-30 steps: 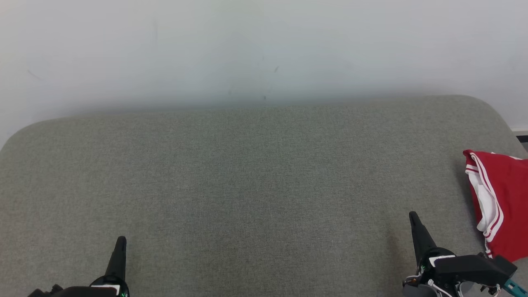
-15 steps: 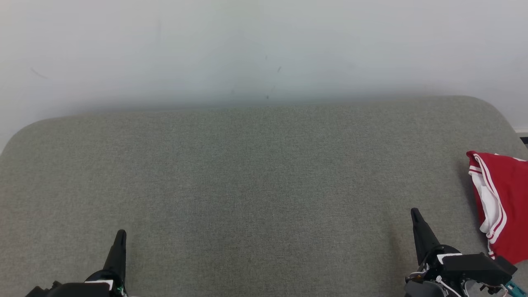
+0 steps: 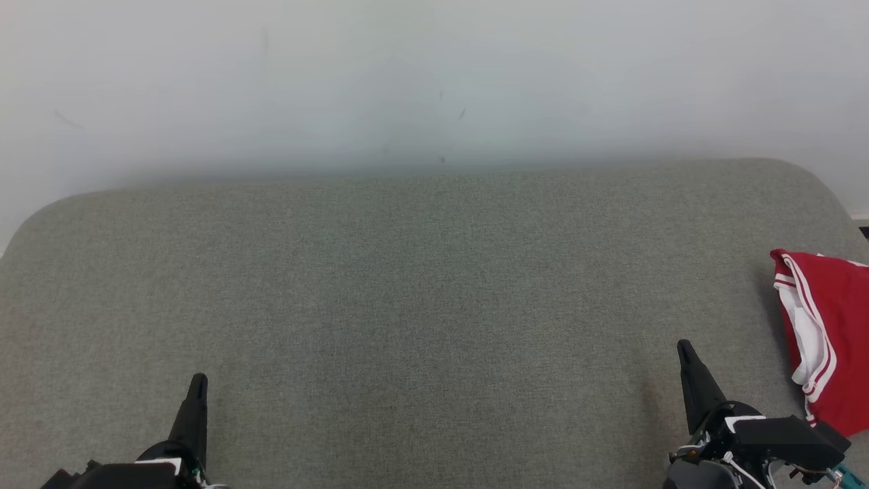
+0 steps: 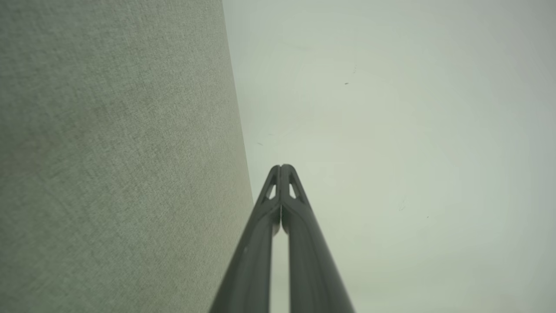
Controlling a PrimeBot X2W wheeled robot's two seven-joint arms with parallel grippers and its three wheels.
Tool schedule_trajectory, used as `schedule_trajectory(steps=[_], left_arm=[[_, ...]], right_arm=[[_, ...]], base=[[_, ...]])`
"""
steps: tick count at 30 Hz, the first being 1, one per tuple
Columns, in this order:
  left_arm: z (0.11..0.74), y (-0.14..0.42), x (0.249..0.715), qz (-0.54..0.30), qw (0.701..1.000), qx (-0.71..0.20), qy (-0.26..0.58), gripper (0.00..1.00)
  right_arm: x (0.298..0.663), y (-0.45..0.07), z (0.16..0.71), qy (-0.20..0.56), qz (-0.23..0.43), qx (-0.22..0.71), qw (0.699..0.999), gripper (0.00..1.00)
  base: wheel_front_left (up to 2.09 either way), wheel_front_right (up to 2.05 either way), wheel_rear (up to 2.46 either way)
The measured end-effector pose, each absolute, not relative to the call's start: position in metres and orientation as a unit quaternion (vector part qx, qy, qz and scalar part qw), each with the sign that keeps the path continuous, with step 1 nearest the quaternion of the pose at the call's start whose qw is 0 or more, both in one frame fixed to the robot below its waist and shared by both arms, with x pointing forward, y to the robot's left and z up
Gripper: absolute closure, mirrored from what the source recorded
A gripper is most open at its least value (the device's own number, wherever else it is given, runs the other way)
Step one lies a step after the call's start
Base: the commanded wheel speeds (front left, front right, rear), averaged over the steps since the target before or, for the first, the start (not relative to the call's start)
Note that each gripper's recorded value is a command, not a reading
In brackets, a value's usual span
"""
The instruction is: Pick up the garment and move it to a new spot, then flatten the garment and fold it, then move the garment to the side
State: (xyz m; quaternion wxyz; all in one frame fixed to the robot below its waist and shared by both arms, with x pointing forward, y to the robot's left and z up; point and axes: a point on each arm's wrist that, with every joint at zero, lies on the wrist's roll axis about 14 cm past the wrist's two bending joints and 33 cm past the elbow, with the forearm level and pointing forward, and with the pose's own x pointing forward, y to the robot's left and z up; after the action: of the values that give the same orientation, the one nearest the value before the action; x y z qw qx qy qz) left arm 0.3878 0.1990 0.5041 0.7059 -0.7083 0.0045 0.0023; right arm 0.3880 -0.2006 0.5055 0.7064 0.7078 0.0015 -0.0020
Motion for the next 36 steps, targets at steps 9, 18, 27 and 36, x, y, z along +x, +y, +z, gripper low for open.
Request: schedule_trajectory(steps=[9,18,27,36], left_arm=[[0.5042,0.1989,0.3878,0.002,0.706,-0.708,0.004,1.0],[0.5042,0.199,0.3878,0.002,0.706,-0.708,0.004,1.0],[0.5043,0.199,0.3879,0.002,0.706,-0.708,0.004,1.0],[0.5043,0.199,0.3879,0.002,0.706,-0.708,0.004,1.0]], right_arm=[[0.388,-0.2006,0.5055,0.002,-0.002,0.708,0.706,1.0],[0.388,-0.2006,0.5055,0.002,-0.002,0.708,0.706,1.0],[0.388,-0.2006,0.5055,0.002,-0.002,0.708,0.706,1.0],[0.388,-0.2006,0.5055,0.002,-0.002,0.708,0.706,1.0]], base=[[0.0,0.0,0.0],[0.0,0.0,0.0],[0.0,0.0,0.0],[0.0,0.0,0.0]])
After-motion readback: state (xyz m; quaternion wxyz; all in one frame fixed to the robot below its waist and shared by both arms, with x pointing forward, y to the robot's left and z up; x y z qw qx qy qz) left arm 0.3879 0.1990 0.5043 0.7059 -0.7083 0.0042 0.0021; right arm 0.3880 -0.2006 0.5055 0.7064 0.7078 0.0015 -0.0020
